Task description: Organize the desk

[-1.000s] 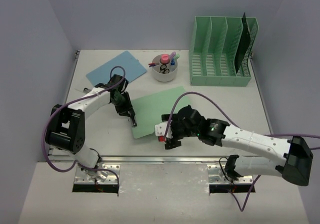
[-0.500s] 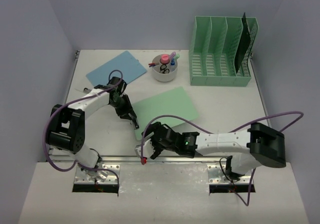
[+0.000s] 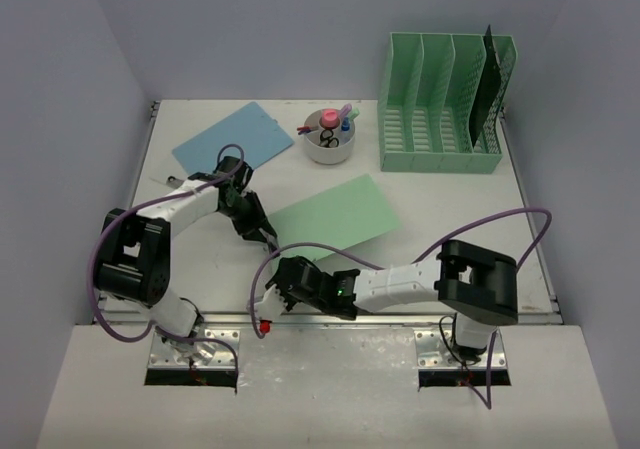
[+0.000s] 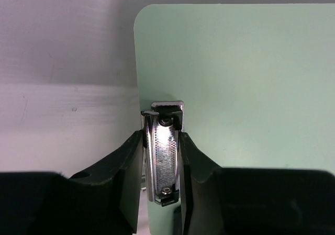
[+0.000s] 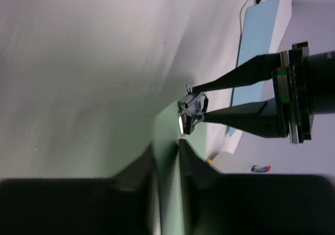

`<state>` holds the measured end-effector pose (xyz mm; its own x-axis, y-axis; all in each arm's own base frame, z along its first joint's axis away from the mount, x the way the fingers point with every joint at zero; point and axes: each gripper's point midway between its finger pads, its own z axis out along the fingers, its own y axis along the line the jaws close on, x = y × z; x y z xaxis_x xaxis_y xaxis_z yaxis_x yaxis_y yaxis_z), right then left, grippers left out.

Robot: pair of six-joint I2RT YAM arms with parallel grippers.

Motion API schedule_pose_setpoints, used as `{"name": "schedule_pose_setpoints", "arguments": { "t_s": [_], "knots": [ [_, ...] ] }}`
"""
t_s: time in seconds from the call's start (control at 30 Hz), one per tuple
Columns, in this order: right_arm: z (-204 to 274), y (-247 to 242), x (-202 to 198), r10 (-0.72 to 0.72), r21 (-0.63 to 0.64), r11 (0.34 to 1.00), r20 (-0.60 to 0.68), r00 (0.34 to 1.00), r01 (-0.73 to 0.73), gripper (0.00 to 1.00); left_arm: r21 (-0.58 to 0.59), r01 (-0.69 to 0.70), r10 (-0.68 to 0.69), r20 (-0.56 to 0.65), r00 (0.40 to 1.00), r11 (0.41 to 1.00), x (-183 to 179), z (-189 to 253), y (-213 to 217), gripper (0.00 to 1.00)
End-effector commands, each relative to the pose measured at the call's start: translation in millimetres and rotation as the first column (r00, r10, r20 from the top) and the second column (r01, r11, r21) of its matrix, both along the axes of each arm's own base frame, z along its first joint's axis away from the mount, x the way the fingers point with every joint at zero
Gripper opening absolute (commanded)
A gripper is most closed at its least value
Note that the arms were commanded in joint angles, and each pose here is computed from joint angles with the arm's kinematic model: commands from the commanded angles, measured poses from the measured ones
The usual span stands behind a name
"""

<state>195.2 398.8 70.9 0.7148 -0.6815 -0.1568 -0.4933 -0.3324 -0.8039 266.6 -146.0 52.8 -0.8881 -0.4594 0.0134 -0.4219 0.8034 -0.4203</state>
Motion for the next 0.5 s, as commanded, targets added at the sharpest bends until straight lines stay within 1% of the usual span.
{"name": "schedule_pose_setpoints", "arguments": {
  "t_s": [0.0,0.03,0.07,0.1,0.13,0.17,0.2,0.27,0.3,0.33,0.37,0.4,0.47],
  "knots": [
    [32,22,10,-0.017,0.110,0.994,0.045,0.999,0.012,0.03,-0.071,-0.017,0.016,-0.007,1.000,0.997,1,8,-9,0.00],
    [32,22,8,-0.016,0.112,0.994,0.035,0.999,0.012,0.01,-0.071,-0.018,0.018,-0.007,1.000,0.997,0,8,-9,0.00],
    [33,21,7,-0.017,0.116,0.993,0.023,1.000,0.014,0.01,-0.074,-0.016,0.016,0.002,1.000,0.997,1,10,-9,0.00],
    [38,19,5,-0.029,0.131,0.991,0.004,1.000,0.028,0.01,-0.071,-0.018,0.019,0.007,1.000,0.997,2,11,-8,0.03],
    [43,18,4,-0.034,0.147,0.988,-0.012,0.999,0.035,0.01,-0.073,-0.016,0.017,0.014,1.000,0.997,2,12,-8,0.25],
    [52,20,2,-0.038,0.170,0.984,-0.038,0.999,0.044,0.01,-0.074,-0.008,0.011,0.034,0.999,0.997,4,15,-8,0.41],
    [63,17,-1,-0.058,0.201,0.977,-0.085,0.995,0.074,0.01,-0.081,-0.005,0.009,0.050,0.999,0.997,7,19,-8,0.67],
    [78,12,-2,-0.090,0.239,0.963,-0.158,0.983,0.127,0.01,-0.075,0.007,0.000,0.089,0.996,0.997,14,28,-7,0.96],
    [96,10,-4,-0.085,0.280,0.951,-0.181,0.980,0.134,0.01,-0.057,0.001,0.005,0.107,0.994,0.998,17,31,-2,1.00],
    [105,7,-3,-0.100,0.311,0.936,-0.216,0.971,0.166,0.01,-0.050,0.008,-0.001,0.132,0.991,0.999,20,36,0,1.00],
    [110,1,-4,-0.106,0.314,0.933,-0.235,0.966,0.179,0.01,-0.046,0.004,0.003,0.158,0.987,0.999,25,43,2,1.00],
    [128,-3,-6,-0.092,0.359,0.916,-0.252,0.963,0.182,0.01,-0.048,0.009,0.000,0.182,0.983,0.999,29,48,3,1.00],
    [141,-13,-6,-0.102,0.395,0.892,-0.293,0.951,0.218,0.01,-0.050,0.003,0.010,0.261,0.965,0.999,44,67,11,1.00]
  ]
}}
